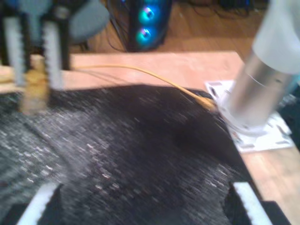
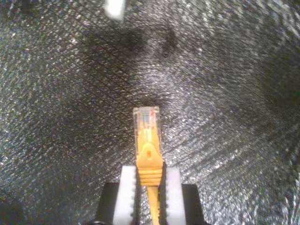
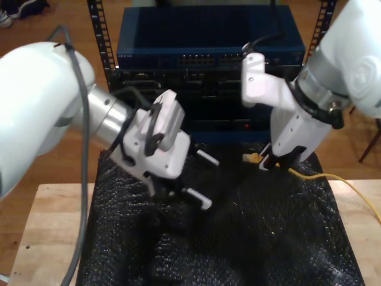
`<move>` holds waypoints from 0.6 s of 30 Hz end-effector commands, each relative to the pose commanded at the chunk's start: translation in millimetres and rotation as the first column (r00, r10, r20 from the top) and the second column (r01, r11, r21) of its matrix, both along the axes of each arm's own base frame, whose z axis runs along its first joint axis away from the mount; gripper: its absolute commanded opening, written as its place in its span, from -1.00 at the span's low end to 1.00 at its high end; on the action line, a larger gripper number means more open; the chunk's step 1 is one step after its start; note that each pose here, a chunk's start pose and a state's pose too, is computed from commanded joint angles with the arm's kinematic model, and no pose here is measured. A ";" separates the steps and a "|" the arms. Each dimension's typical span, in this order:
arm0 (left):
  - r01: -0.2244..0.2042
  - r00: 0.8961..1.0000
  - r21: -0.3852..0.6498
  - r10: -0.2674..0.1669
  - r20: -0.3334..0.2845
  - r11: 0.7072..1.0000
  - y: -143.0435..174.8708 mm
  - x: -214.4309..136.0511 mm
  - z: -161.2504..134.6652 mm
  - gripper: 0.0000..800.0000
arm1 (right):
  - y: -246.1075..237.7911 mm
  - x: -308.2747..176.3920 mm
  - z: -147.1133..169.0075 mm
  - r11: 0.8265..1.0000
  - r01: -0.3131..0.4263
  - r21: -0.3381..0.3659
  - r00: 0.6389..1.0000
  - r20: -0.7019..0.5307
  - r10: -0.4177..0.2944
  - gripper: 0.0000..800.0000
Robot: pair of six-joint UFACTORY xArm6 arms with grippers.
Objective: Grab the cable and plug it in
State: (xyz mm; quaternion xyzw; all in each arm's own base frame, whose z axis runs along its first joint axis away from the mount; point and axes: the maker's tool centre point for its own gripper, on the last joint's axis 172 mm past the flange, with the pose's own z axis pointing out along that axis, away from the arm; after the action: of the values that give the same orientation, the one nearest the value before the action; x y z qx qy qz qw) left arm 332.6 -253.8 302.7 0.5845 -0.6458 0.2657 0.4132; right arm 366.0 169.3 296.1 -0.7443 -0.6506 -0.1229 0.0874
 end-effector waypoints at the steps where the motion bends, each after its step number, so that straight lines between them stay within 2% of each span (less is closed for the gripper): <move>1: -0.004 1.000 -0.002 0.004 0.000 1.000 -1.5 3.5 -0.5 1.00 | 1.5 0.2 1.3 1.000 0.004 0.009 1.000 -0.001 -0.004 -0.99; 4: -0.016 1.000 -0.013 0.016 0.001 1.000 -4.4 13.8 0.1 1.00 | -0.5 2.6 3.3 0.999 0.025 0.028 1.000 -0.005 -0.025 -0.99; 11: -0.045 0.998 -0.070 0.047 0.029 0.997 -14.0 33.2 22.6 1.00 | 1.0 10.5 14.5 0.998 0.036 0.043 0.999 0.012 -0.036 -0.99; 18: -0.056 0.997 -0.071 0.060 0.054 0.996 -13.7 42.1 29.6 1.00 | 11.3 26.6 28.2 0.996 0.046 0.070 0.999 0.021 -0.048 -0.99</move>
State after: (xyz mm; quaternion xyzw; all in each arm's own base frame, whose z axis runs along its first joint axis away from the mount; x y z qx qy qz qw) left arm 374.6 -267.5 332.2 0.5807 -0.6302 0.3162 0.4069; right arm 392.6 180.5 324.3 -0.7545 -0.6292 -0.1559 0.1028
